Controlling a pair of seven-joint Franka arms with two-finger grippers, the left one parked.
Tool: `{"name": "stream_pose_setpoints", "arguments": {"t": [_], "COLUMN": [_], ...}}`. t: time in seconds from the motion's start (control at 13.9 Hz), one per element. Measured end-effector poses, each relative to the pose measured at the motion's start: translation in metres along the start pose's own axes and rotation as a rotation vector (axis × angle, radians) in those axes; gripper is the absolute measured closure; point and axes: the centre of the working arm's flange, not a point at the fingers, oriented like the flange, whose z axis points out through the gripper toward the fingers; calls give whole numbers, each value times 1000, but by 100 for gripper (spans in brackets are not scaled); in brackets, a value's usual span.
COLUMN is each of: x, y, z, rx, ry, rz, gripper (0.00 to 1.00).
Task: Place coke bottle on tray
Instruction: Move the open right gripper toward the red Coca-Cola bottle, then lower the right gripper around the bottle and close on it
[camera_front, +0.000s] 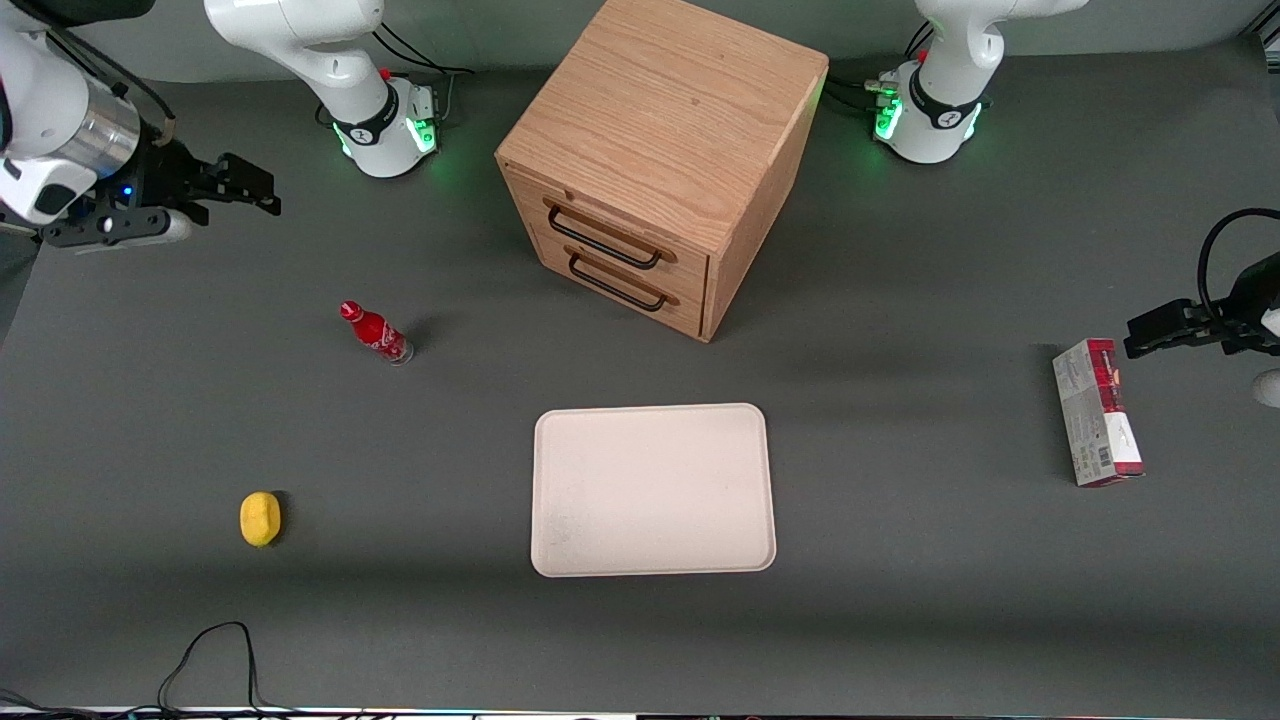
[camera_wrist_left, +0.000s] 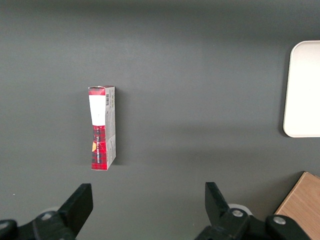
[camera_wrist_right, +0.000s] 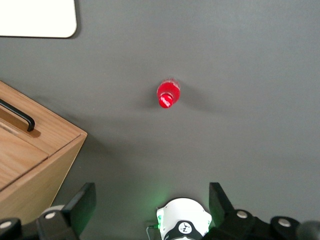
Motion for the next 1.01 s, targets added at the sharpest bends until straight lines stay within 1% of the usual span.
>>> {"name": "stream_pose_setpoints", "arguments": {"t": [0.14, 0.29, 0.5, 0.72, 0.93, 1.01], "x": [-5, -1, 7, 13, 19, 20], "y": [1, 2, 3, -3, -3, -1], "z": [9, 21, 60, 106, 152, 170], "rx": [0, 0, -1, -7, -11, -13], "ry": [-3, 1, 13, 36, 77, 85], "rz": [1, 4, 5, -7, -10, -6], "gripper": [0, 0, 0, 0, 0, 0]}}
